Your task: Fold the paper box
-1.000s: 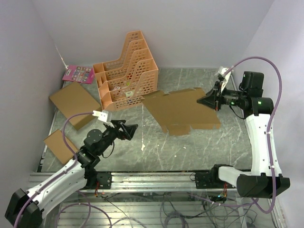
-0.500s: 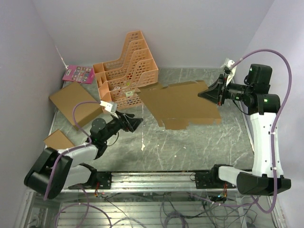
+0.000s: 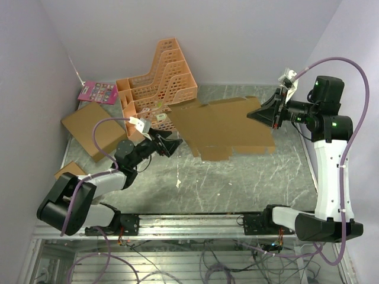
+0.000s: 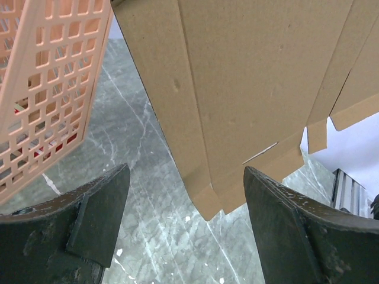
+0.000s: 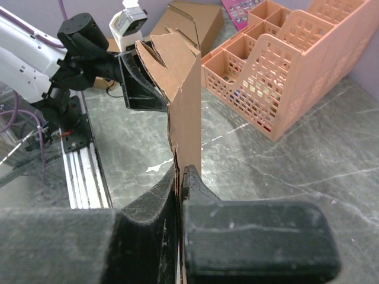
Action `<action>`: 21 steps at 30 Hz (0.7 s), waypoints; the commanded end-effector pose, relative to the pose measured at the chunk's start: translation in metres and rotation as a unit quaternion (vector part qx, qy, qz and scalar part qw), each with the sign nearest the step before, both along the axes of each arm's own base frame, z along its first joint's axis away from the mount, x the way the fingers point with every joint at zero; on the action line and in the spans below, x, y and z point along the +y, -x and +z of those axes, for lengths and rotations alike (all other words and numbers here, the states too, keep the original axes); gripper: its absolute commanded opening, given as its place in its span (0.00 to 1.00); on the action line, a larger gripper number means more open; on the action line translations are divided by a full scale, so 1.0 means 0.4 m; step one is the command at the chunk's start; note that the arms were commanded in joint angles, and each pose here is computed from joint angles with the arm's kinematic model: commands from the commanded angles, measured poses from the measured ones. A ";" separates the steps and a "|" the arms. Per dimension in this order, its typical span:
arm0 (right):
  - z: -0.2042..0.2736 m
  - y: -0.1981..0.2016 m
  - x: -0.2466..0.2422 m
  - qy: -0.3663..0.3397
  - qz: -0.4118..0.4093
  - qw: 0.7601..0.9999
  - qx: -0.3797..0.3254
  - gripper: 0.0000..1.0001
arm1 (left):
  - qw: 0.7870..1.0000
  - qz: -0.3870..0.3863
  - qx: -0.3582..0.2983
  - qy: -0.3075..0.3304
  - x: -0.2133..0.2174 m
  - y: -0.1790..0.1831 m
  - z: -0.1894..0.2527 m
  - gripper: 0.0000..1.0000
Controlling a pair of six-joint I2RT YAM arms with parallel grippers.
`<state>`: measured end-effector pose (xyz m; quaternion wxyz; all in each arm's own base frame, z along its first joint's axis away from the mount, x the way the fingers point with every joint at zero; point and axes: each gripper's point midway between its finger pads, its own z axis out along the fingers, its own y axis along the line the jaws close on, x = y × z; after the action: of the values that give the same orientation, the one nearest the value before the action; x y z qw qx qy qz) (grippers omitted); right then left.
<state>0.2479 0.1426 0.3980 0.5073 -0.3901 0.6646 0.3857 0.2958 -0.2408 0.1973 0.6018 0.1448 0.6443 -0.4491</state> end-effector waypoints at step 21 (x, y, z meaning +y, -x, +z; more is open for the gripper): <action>0.052 0.026 0.012 -0.024 0.020 0.999 -0.012 0.00 | 0.995 -0.038 -0.083 0.038 -0.007 -0.009 0.127 0.57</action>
<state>0.2407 0.1475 0.4129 0.5091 -0.3914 0.6487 0.4084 0.3021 -0.2393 0.2175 0.6172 0.1544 0.6143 -0.4668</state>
